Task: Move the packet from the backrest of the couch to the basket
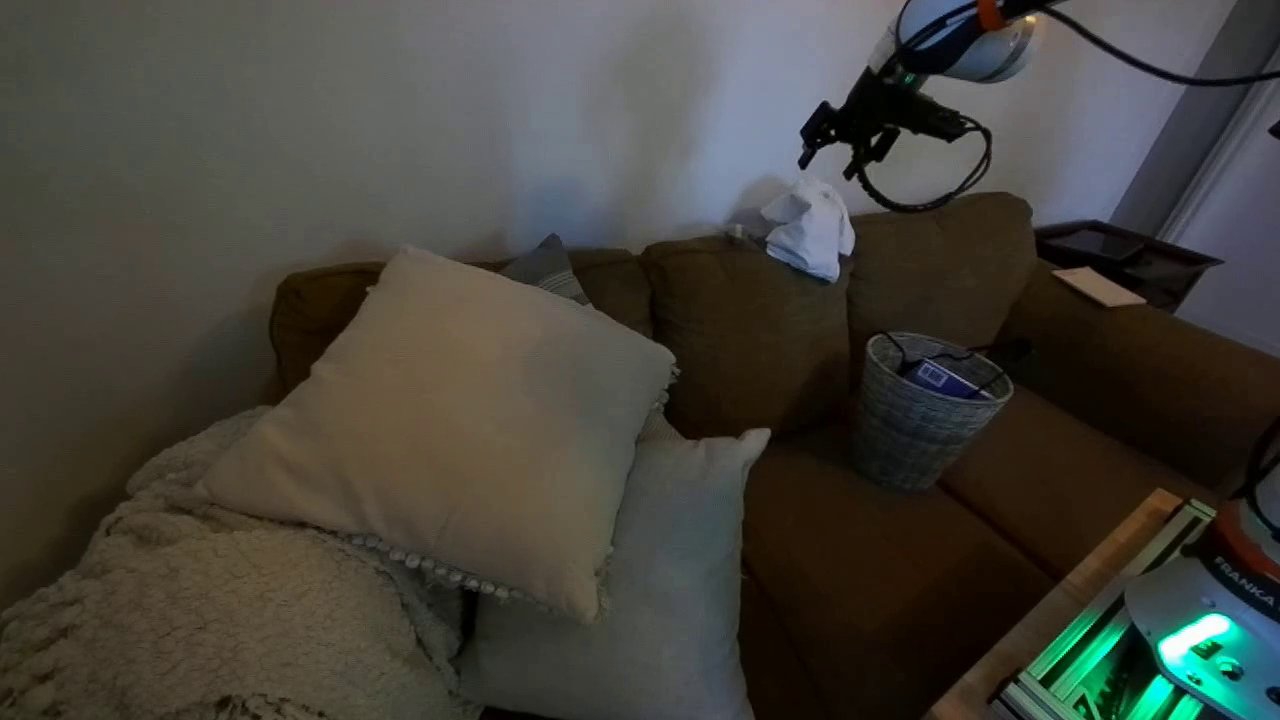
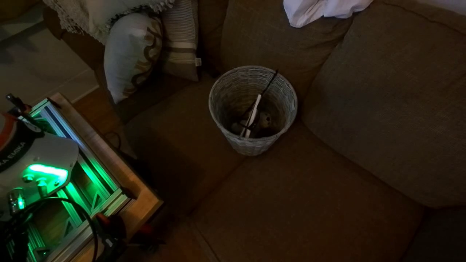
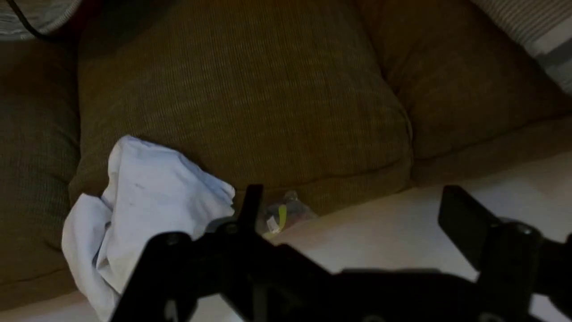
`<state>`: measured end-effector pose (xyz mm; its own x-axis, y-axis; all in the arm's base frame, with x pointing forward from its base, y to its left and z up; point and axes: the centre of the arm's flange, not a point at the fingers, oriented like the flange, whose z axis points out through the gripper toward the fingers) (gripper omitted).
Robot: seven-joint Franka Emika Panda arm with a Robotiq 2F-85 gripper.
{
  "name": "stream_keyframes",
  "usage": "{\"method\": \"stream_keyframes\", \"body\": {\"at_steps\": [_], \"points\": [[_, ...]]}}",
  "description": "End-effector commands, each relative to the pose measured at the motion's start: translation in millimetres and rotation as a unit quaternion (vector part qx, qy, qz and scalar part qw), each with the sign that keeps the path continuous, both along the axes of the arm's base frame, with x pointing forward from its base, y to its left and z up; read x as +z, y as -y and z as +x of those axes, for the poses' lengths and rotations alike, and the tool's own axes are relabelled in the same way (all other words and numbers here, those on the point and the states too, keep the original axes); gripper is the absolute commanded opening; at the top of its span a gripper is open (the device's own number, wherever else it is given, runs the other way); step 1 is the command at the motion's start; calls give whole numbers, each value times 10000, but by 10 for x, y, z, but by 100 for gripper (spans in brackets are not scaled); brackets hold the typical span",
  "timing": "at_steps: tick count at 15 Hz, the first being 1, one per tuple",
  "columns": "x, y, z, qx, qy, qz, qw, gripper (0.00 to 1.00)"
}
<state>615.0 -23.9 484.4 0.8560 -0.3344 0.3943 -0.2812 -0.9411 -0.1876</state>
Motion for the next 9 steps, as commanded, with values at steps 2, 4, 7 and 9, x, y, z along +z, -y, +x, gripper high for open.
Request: {"method": "stream_keyframes", "body": {"at_steps": [2, 4, 7, 9], "points": [[-2, 31, 164, -93, 50, 18, 9999, 100], [-23, 33, 203, -121, 44, 26, 9999, 100], [-7, 33, 210, -137, 60, 30, 9999, 100], [-5, 33, 210, -139, 61, 30, 9999, 100]]}}
